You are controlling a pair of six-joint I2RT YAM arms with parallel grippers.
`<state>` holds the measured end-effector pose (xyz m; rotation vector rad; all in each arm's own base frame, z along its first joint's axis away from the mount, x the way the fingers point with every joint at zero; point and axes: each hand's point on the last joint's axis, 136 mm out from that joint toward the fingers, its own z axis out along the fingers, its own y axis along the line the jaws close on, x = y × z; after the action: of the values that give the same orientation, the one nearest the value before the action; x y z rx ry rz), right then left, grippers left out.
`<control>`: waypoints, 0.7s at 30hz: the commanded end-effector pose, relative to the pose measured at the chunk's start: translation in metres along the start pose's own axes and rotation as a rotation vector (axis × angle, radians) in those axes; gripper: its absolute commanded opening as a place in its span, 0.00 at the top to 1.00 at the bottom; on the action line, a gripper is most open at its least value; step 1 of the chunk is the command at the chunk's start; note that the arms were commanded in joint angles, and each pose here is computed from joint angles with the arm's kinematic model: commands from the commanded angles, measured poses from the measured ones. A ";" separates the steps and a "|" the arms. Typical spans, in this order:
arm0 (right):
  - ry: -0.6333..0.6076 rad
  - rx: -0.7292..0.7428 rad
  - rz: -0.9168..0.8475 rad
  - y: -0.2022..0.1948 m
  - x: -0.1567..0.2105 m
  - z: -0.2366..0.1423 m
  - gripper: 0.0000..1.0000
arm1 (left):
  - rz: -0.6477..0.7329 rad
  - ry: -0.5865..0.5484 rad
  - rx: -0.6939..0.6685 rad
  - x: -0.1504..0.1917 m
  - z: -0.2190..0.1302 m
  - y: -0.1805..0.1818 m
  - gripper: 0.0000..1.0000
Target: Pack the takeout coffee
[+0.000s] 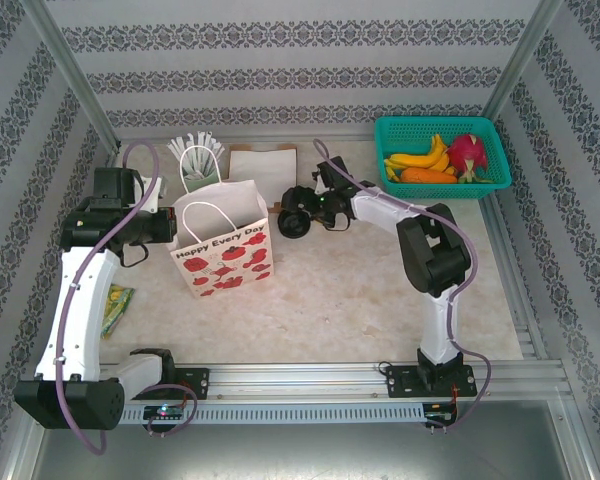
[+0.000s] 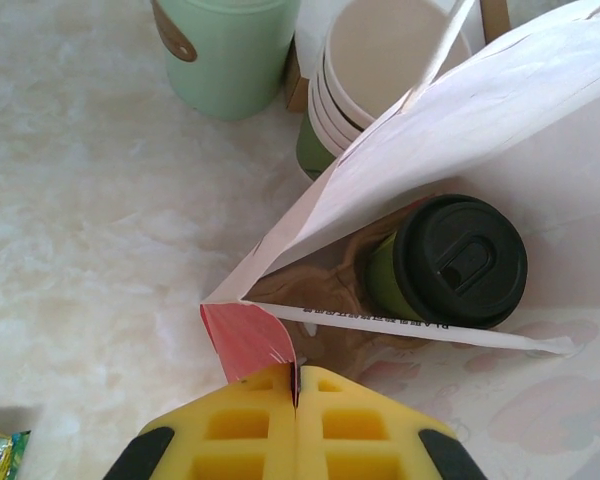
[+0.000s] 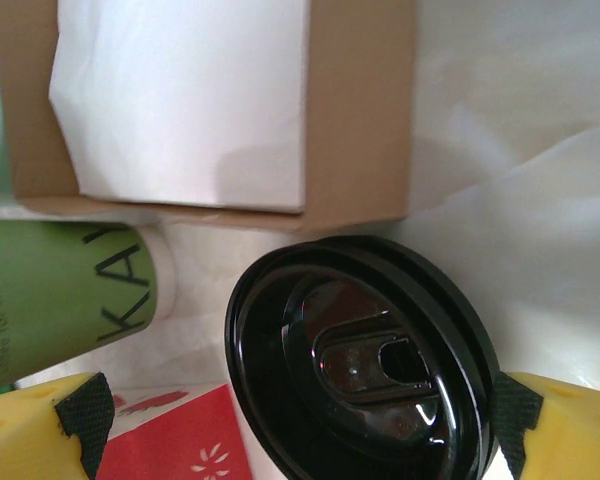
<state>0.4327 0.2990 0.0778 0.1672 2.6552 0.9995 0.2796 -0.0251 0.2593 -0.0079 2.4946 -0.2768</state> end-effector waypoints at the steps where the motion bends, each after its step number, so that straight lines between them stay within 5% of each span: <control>1: 0.012 -0.085 0.012 0.029 0.002 0.007 0.02 | 0.013 -0.035 0.032 -0.003 -0.002 -0.004 1.00; 4: -0.024 -0.058 0.005 0.035 -0.004 0.003 0.02 | 0.017 -0.038 0.056 -0.003 -0.001 -0.007 1.00; 10: -0.141 0.106 0.153 -0.023 -0.039 -0.010 0.09 | 0.003 -0.039 0.124 0.001 -0.003 -0.019 1.00; 16: -0.068 0.171 0.112 -0.036 -0.055 0.013 0.28 | -0.008 -0.028 0.154 0.004 -0.002 -0.024 1.00; 21: -0.045 0.152 0.090 -0.027 -0.062 0.026 0.32 | -0.011 -0.030 0.168 0.004 -0.002 -0.026 1.00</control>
<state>0.5048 0.2715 0.0582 0.3999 2.6581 0.8283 0.2737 -0.0487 0.2622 0.0545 2.4534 -0.4499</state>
